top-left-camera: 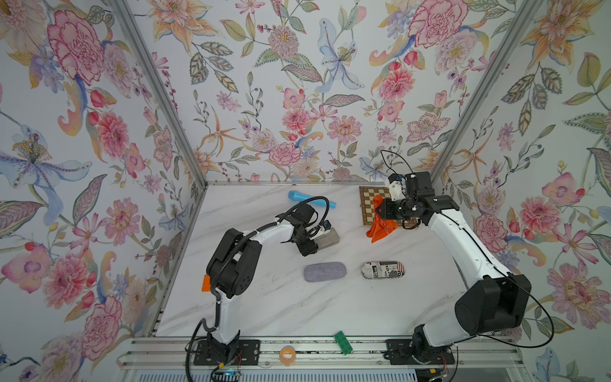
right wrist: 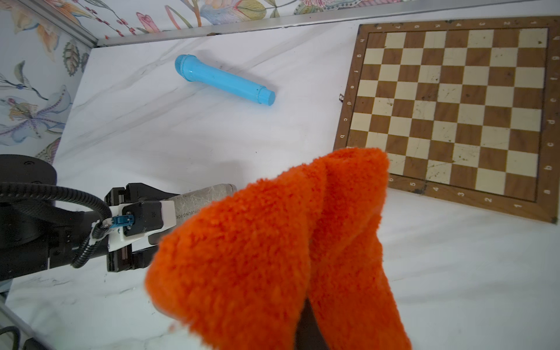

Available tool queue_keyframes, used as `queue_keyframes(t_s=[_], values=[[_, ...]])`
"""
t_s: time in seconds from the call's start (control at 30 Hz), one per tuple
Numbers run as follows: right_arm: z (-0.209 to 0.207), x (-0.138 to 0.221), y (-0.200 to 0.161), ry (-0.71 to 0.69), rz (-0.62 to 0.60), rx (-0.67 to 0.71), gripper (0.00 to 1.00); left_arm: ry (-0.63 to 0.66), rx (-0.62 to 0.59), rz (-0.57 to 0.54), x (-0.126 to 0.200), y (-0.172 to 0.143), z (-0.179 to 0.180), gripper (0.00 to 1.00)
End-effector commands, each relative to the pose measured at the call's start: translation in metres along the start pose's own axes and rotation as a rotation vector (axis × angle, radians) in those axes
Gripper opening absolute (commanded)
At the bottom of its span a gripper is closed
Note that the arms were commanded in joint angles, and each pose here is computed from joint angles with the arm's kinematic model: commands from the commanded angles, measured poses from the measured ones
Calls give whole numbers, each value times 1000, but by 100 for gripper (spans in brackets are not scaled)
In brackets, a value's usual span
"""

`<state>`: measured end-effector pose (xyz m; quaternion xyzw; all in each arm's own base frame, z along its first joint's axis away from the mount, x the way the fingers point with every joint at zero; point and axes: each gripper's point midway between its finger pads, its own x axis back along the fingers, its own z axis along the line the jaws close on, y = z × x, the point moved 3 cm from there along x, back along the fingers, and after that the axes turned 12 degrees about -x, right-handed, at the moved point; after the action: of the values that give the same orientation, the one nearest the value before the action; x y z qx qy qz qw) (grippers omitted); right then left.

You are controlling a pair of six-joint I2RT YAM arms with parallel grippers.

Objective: Wipe the eyeglass case
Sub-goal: Pick up the eyeglass case from the center of the board, then wipe the dirt from the eyeglass case.

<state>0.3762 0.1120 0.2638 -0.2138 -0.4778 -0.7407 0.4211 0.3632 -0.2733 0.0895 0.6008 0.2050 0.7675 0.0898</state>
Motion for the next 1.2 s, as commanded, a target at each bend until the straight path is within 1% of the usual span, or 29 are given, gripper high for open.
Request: queue_keyframes(t_s=[0.0,0.1,0.17,0.2,0.27,0.33,0.43,0.5,0.57,0.7,0.77,0.8,0.9,1.0,1.07,1.17], values=[[36,29,1,158,6,-21,0,104,-10,-138,50,42,7,36],[69,36,-2,328,17,-50,0,146,-36,-218,73,65,1,36],[87,30,-8,431,39,-76,0,179,-66,-265,87,80,-2,36],[93,23,-14,458,63,-86,0,187,-88,-287,95,89,-6,36],[98,6,-24,441,109,-97,0,209,-110,-320,105,102,-9,36],[108,-8,-34,462,152,-104,0,226,-118,-368,117,114,-11,36],[121,-23,-45,518,185,-130,0,274,-74,-484,138,128,-9,35],[126,-32,-50,565,206,-173,0,322,-37,-566,153,135,-5,36],[134,-36,-57,628,231,-217,0,363,-18,-619,164,138,-2,37],[146,-35,-62,756,276,-290,0,386,-6,-620,165,138,1,37],[145,-27,-56,794,285,-307,0,394,-6,-599,161,133,2,37],[141,-22,-50,797,275,-309,0,417,-10,-615,176,133,1,37],[116,-14,-34,722,226,-311,0,436,-2,-612,179,127,0,37],[107,-18,-37,661,240,-304,0,464,11,-621,183,125,2,37],[119,-24,-46,676,261,-296,0,480,21,-633,185,126,4,37],[150,-33,-65,757,313,-295,0,504,37,-643,187,129,10,37]])
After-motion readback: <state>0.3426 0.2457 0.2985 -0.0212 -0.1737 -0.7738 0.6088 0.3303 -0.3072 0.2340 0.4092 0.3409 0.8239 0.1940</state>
